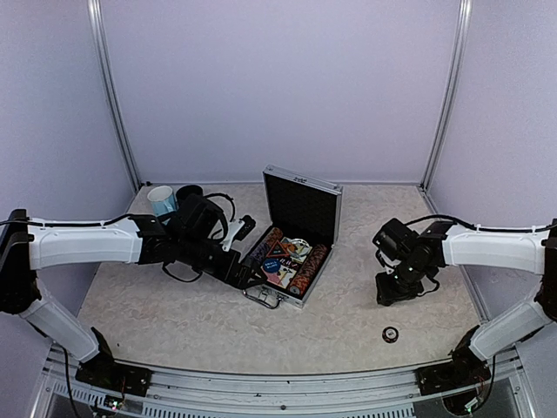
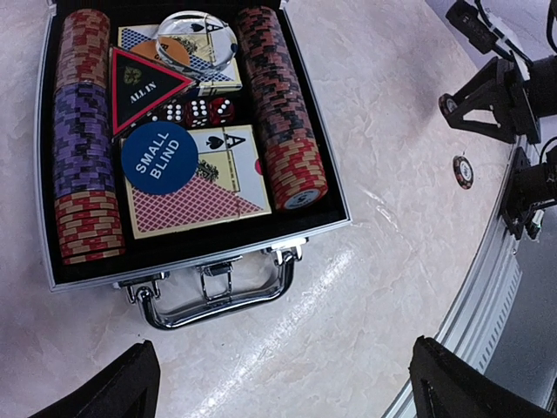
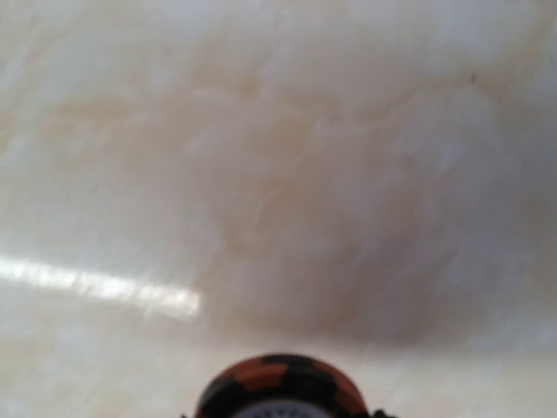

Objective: Pack up texas hold em set
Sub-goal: Pick up the pile of poker chips from the pile of poker chips, then place the poker chips pile on the poker chips pile.

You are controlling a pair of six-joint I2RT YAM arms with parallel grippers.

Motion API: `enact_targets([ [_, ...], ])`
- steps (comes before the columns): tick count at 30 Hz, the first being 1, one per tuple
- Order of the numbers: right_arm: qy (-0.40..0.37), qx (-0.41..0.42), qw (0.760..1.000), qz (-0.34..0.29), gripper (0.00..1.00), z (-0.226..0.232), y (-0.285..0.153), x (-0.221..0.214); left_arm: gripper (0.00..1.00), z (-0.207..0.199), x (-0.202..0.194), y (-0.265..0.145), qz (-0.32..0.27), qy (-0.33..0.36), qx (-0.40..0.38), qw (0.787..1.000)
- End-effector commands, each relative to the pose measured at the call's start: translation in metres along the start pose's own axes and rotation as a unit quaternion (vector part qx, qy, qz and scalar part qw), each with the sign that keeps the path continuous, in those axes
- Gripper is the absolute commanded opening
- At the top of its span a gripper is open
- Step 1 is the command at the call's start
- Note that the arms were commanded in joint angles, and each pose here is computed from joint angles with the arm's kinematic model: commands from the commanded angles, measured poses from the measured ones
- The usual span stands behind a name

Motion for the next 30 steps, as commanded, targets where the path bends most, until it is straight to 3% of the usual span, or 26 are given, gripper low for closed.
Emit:
enact_targets([
  [1, 0.028, -0.017, 0.999, 0.009, 0.29, -0.006, -0.01, -0.027, 0.99, -0.001, 0.017, 0.0, -0.017, 0.007, -0.008, 1.0],
  [10, 0.041, -0.037, 0.998, 0.023, 0.29, -0.014, -0.014, -0.065, 0.99, -0.001, 0.02, -0.001, -0.017, 0.007, -0.005, 1.0],
  [30, 0.02, -0.041, 0.997, 0.055, 0.32, -0.01, 0.007, -0.086, 0.99, -0.002, 0.013, 0.0, -0.015, 0.002, -0.011, 1.0],
])
Point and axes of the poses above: each gripper's point midway between its finger pads, its own y axis out along the fingers, its own z axis along the line the jaws close on, x = y × z, the point moved 1 cm from there along -y, back along the fingers, and after that the axes turned 14 degrees about y, right-handed, at the moved point
